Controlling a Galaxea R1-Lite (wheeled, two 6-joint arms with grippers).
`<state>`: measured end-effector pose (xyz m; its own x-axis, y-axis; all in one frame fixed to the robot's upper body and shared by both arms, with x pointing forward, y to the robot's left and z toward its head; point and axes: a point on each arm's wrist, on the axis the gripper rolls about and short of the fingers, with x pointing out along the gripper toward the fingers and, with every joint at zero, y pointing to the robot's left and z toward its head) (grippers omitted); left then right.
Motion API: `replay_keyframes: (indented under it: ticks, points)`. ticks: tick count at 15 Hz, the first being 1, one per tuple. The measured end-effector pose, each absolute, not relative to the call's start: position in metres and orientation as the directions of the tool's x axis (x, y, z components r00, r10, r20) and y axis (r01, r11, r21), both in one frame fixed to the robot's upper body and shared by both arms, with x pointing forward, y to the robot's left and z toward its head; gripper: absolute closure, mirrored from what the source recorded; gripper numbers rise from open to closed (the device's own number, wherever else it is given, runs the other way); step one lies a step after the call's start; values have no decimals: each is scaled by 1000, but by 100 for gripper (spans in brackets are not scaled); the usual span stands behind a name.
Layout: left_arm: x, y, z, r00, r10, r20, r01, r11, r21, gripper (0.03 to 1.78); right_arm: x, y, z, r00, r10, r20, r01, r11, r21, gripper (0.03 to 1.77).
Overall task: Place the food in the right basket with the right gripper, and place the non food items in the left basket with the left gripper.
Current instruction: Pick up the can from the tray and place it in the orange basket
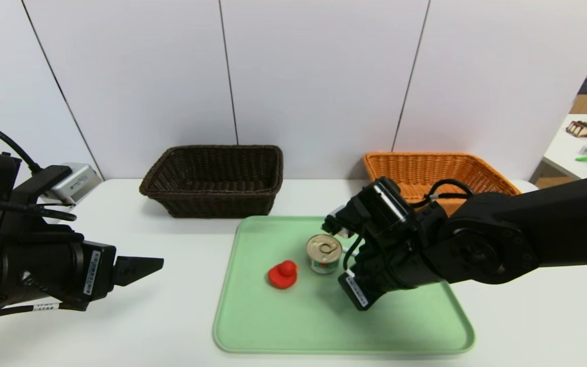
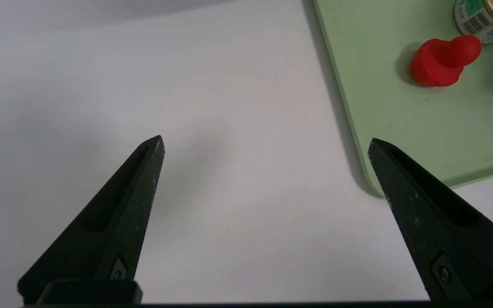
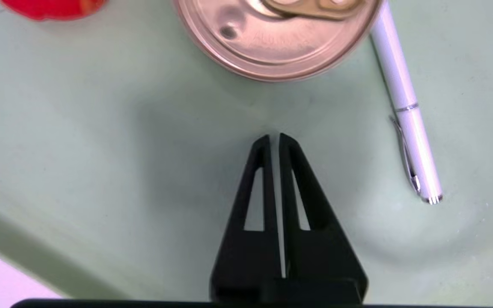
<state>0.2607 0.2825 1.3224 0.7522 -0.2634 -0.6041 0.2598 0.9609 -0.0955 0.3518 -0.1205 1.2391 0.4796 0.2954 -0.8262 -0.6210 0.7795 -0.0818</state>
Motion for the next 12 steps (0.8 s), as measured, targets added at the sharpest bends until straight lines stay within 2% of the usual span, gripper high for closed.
replay_keyframes:
  ticks: [12]
  points:
    - [258, 283, 1322, 754, -264, -602, 259, 961, -97, 12, 344, -121, 1255, 499, 327, -802, -629, 774, -76, 175]
